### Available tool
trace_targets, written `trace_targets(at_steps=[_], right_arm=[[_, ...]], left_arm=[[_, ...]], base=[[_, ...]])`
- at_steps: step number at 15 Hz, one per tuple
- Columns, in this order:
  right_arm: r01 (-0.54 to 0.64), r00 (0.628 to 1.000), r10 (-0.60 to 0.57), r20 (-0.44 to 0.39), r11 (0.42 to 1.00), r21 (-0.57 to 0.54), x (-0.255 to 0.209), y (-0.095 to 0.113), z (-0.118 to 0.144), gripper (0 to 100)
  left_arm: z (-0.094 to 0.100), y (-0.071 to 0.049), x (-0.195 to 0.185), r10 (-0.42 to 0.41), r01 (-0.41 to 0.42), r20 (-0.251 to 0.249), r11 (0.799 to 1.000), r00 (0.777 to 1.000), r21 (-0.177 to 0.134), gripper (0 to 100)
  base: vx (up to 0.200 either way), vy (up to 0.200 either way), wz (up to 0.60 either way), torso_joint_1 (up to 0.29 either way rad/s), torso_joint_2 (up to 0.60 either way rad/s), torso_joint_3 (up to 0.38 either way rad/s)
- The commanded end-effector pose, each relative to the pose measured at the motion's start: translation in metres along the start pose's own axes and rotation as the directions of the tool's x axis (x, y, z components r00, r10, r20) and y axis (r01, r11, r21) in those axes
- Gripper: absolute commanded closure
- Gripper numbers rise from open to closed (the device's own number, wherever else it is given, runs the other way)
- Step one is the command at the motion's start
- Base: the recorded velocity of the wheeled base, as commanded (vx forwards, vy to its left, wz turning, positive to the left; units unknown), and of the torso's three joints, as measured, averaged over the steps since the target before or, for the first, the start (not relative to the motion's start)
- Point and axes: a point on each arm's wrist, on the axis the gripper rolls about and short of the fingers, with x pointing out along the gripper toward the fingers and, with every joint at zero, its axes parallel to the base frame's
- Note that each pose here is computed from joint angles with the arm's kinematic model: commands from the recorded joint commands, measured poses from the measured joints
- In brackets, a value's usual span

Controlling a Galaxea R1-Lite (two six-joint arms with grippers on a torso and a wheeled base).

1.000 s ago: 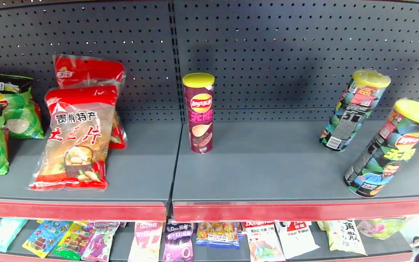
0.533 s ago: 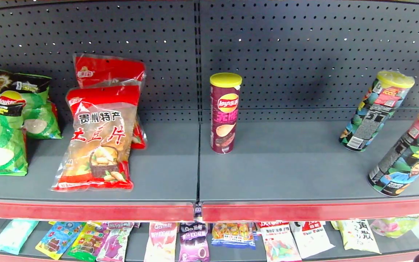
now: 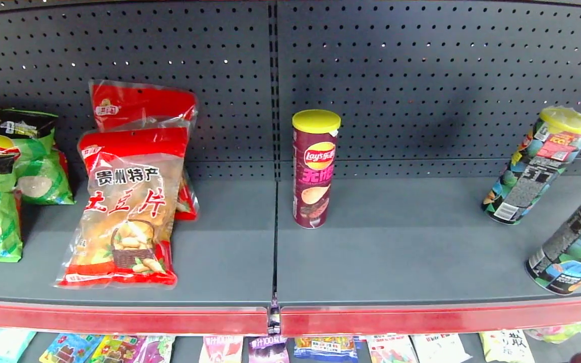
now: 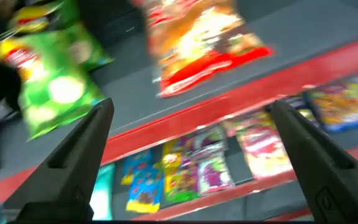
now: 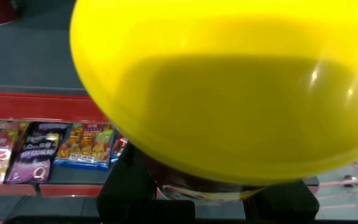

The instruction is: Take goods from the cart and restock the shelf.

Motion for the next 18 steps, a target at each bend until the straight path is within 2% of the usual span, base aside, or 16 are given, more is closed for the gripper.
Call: trace_targets(at_steps=[1,3,4,5,6,7,8,9,10,11,13,14,15,16,17,18], right_arm=[[-0.032,0.999,0.032,0.018,0.999,-0.001,-0.003,0.001,-0.001,100],[-0.082,0.996,0.082,0.043,0.997,-0.003,-0.006,0.002,-0.005,100],[-0.095,0.994,0.095,0.051,0.995,-0.004,-0.007,0.002,-0.006,100],[-0.104,0.993,0.104,0.057,0.995,-0.004,-0.008,0.003,-0.006,100],[-0.103,0.993,0.103,0.058,0.995,-0.003,-0.008,0.003,-0.005,100],[-0.104,0.993,0.104,0.057,0.995,-0.003,-0.007,0.002,-0.001,100],[-0.104,0.993,0.104,0.055,0.995,-0.003,-0.007,0.002,0.0,100],[-0.11,0.993,0.11,0.033,0.994,-0.001,-0.002,0.002,0.009,100],[-0.111,0.993,0.111,0.027,0.994,-0.001,-0.001,0.002,0.009,100],[-0.112,0.994,0.112,0.013,0.994,0.0,0.0,0.002,0.006,100],[-0.113,0.994,0.113,0.002,0.994,0.001,0.002,0.002,0.004,100],[-0.113,0.994,0.113,0.002,0.994,0.001,0.002,0.002,0.004,100],[-0.113,0.994,0.113,0.002,0.994,0.001,0.002,0.002,0.004,100],[-0.113,0.994,0.113,0.001,0.994,0.001,0.002,0.002,0.004,100],[-0.114,0.993,0.114,-0.011,0.993,0.004,0.004,0.002,0.003,100],[-0.116,0.993,0.116,-0.019,0.993,0.004,0.005,0.002,0.004,100]], left_arm=[[0.002,0.0,0.001,-0.047,0.047,0.008,0.999,0.999,0.002,0],[0.015,-0.001,0.014,-0.153,0.154,-0.012,0.988,0.988,0.007,0],[0.031,-0.001,0.028,-0.239,0.239,-0.012,0.971,0.971,-0.006,0],[0.046,-0.001,0.048,-0.287,0.286,-0.024,0.958,0.958,-0.038,0],[0.06,-0.002,0.071,-0.296,0.294,-0.013,0.954,0.955,-0.057,0],[0.071,-0.005,0.101,-0.302,0.3,-0.019,0.952,0.953,-0.061,0],[0.073,-0.006,0.107,-0.303,0.301,-0.017,0.951,0.953,-0.063,0],[0.086,-0.016,0.143,-0.402,0.4,-0.019,0.913,0.915,-0.074,0],[0.091,-0.02,0.151,-0.463,0.46,-0.004,0.882,0.886,-0.097,0],[0.107,-0.025,0.173,-0.548,0.543,0.015,0.825,0.837,-0.155,0],[0.122,-0.036,0.211,-0.592,0.586,0.011,0.796,0.806,-0.149,0],[0.125,-0.041,0.219,-0.603,0.598,0.015,0.788,0.798,-0.145,0],[0.129,-0.056,0.247,-0.622,0.62,0.03,0.773,0.782,-0.133,0],[0.129,-0.063,0.258,-0.629,0.629,0.039,0.767,0.776,-0.127,0],[0.131,-0.079,0.278,-0.646,0.648,0.059,0.753,0.761,-0.116,0],[0.131,-0.087,0.289,-0.656,0.658,0.06,0.745,0.752,-0.112,0]], base=[[0.0,0.0,0.0,0.0,0.0,0.0],[0.0,0.0,0.0,0.0,0.0,0.0],[0.0,0.0,0.0,0.0,0.0,0.0],[0.0,0.0,0.0,0.0,0.0,0.0],[0.0,0.0,0.0,0.0,0.0,0.0],[0.0,0.0,0.0,0.0,0.0,0.0],[0.0,0.0,0.0,0.0,0.0,0.0],[0.0,0.0,0.0,0.0,0.0,0.0],[0.0,0.0,0.0,0.0,0.0,0.0],[0.0,0.0,0.0,0.0,0.0,0.0],[0.0,0.0,0.0,0.0,0.0,0.0],[0.0,0.0,0.0,0.0,0.0,0.0],[0.0,0.0,0.0,0.0,0.0,0.0],[0.0,0.0,0.0,0.0,0.0,0.0],[0.0,0.0,0.0,0.0,0.0,0.0],[0.0,0.0,0.0,0.0,0.0,0.0]])
